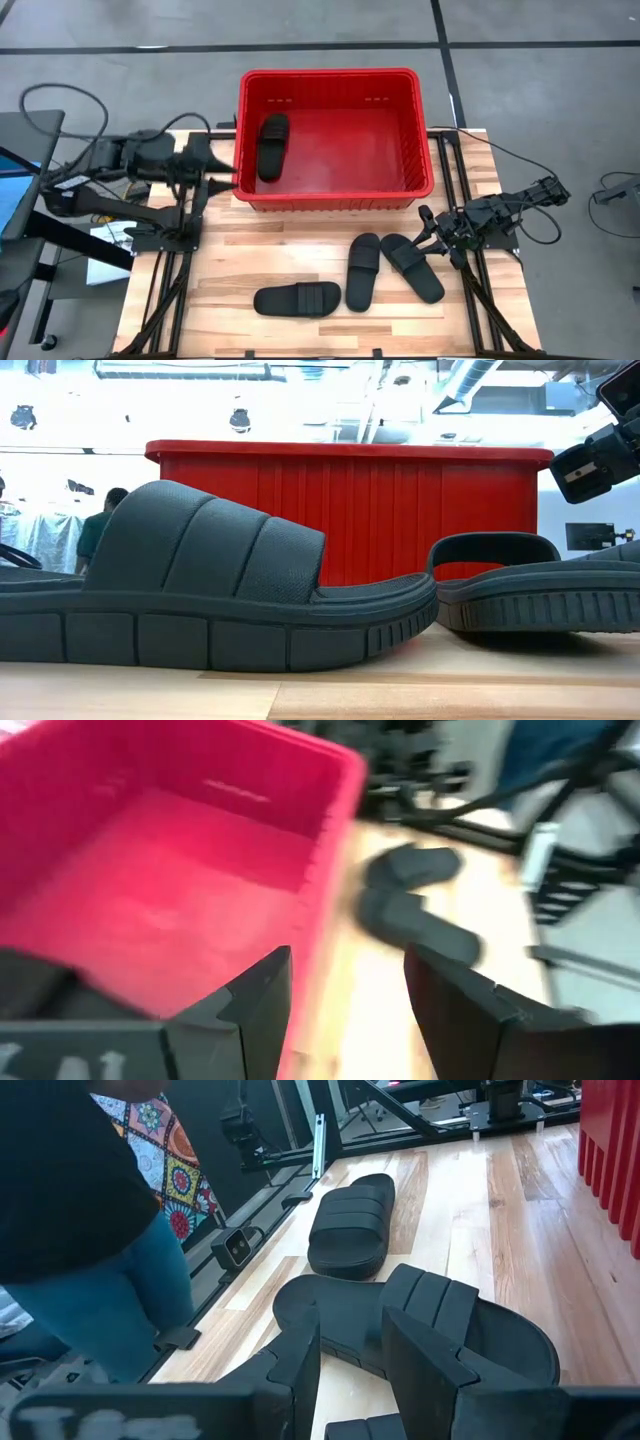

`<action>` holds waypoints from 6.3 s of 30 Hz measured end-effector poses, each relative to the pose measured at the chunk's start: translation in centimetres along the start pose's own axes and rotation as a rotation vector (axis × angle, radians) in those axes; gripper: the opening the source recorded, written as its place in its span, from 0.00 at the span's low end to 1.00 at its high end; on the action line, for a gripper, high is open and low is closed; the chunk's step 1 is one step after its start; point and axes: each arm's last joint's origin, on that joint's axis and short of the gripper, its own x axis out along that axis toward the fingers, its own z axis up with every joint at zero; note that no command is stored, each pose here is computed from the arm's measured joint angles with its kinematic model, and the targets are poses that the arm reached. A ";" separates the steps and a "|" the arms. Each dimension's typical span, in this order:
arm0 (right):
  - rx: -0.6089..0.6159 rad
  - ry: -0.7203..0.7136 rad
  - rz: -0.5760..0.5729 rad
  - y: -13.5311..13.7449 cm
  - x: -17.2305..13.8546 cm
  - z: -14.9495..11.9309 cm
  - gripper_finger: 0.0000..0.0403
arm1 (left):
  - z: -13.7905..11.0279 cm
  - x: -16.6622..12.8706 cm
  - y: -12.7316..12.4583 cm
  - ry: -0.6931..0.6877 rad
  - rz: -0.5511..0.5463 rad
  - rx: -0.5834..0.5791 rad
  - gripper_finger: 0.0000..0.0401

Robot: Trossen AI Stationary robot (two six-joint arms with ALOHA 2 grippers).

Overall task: Pick and place slides into bin
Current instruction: Put the black slide into the red container

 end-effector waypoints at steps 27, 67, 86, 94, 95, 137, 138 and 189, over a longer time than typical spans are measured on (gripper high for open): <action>0.000 0.000 0.000 0.0 0.0 0.0 0.25 | -14.0 5.5 -1.7 0.506 -0.388 -0.141 0.46; 0.000 0.000 0.000 0.0 0.0 0.0 0.25 | -19.9 10.4 -8.9 0.438 -0.616 0.935 0.46; 0.000 0.000 0.000 0.0 0.0 0.0 0.25 | -22.1 13.0 -10.1 0.405 -0.656 1.475 0.46; 0.000 0.000 0.000 0.0 0.0 0.0 0.25 | -23.4 14.2 -11.4 0.354 -0.718 1.623 0.46; 0.000 0.000 0.000 0.0 0.0 0.0 0.25 | -23.5 14.3 -11.6 0.337 -0.727 1.641 0.46; 0.000 0.000 0.000 0.0 0.0 0.0 0.25 | -26.6 18.3 -13.9 0.294 -0.646 1.732 0.46; 0.000 0.000 0.000 0.0 0.0 0.0 0.25 | -26.6 18.2 -13.9 0.295 -0.651 1.730 0.46; 0.000 0.000 0.000 0.0 0.0 0.0 0.25 | -26.9 18.1 -13.3 0.378 -0.637 1.721 0.01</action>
